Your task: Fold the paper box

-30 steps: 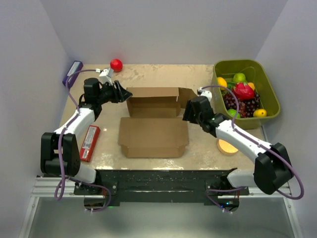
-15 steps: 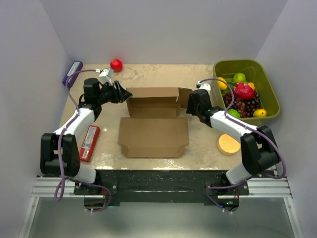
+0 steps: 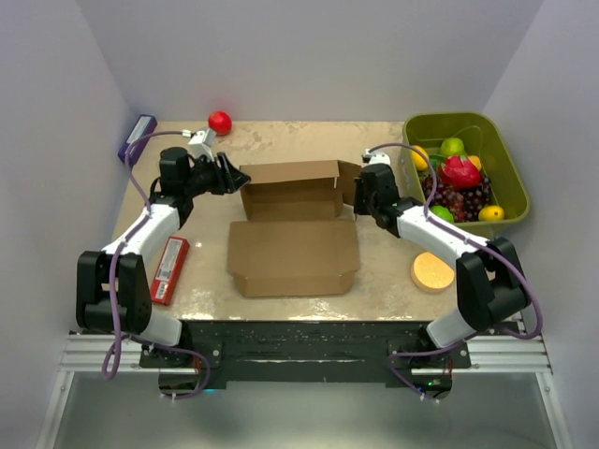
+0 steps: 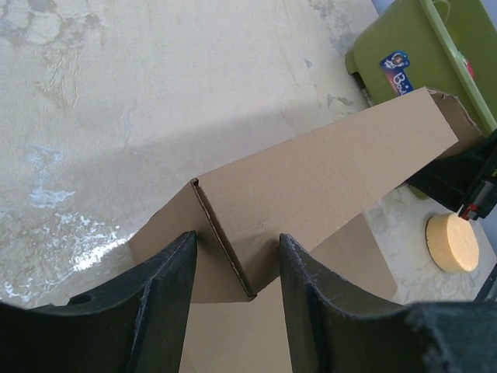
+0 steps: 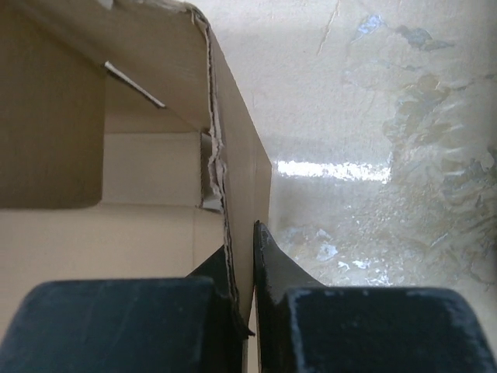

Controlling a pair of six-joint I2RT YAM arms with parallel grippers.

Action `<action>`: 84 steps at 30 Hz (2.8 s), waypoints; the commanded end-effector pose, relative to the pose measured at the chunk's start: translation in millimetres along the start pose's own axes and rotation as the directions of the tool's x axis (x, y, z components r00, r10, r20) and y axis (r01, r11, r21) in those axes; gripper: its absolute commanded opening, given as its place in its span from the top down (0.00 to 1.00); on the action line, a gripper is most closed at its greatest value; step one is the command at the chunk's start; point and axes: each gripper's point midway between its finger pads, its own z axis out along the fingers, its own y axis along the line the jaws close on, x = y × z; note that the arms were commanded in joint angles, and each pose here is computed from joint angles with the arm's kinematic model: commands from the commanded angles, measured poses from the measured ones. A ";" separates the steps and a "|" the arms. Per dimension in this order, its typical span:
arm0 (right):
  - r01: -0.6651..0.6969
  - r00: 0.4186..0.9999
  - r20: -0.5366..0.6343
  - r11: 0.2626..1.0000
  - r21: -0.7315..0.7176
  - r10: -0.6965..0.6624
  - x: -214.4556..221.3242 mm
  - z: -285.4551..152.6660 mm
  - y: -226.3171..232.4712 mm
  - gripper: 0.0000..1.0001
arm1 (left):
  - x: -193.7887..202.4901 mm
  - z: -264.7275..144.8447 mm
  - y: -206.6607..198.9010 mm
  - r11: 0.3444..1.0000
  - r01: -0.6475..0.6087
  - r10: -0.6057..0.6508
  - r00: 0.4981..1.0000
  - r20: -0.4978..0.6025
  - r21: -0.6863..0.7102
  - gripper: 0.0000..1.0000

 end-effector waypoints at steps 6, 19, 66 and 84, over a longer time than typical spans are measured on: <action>0.026 0.999 0.033 0.996 -0.089 -0.023 -43.9 -26.1 40.8 1.00 | 5.0 0.6 0.8 0.994 -0.086 0.084 0.996 -0.022 -0.073 0.50; 0.055 0.998 0.009 0.996 -0.066 -0.055 0.5 -14.8 64.8 1.00 | 13.5 7.1 -2.5 0.997 -0.063 0.061 0.997 -0.044 -0.043 0.50; -0.044 0.993 0.103 0.989 -0.139 0.058 -63.7 -19.6 -18.3 0.45 | 13.6 4.4 14.0 0.985 -0.140 0.129 0.985 -0.111 -0.097 0.49; 0.151 0.984 0.150 0.904 -0.400 -0.097 -51.4 14.0 27.7 0.40 | 8.1 2.2 11.8 0.984 -0.148 0.138 0.985 -0.103 -0.098 0.49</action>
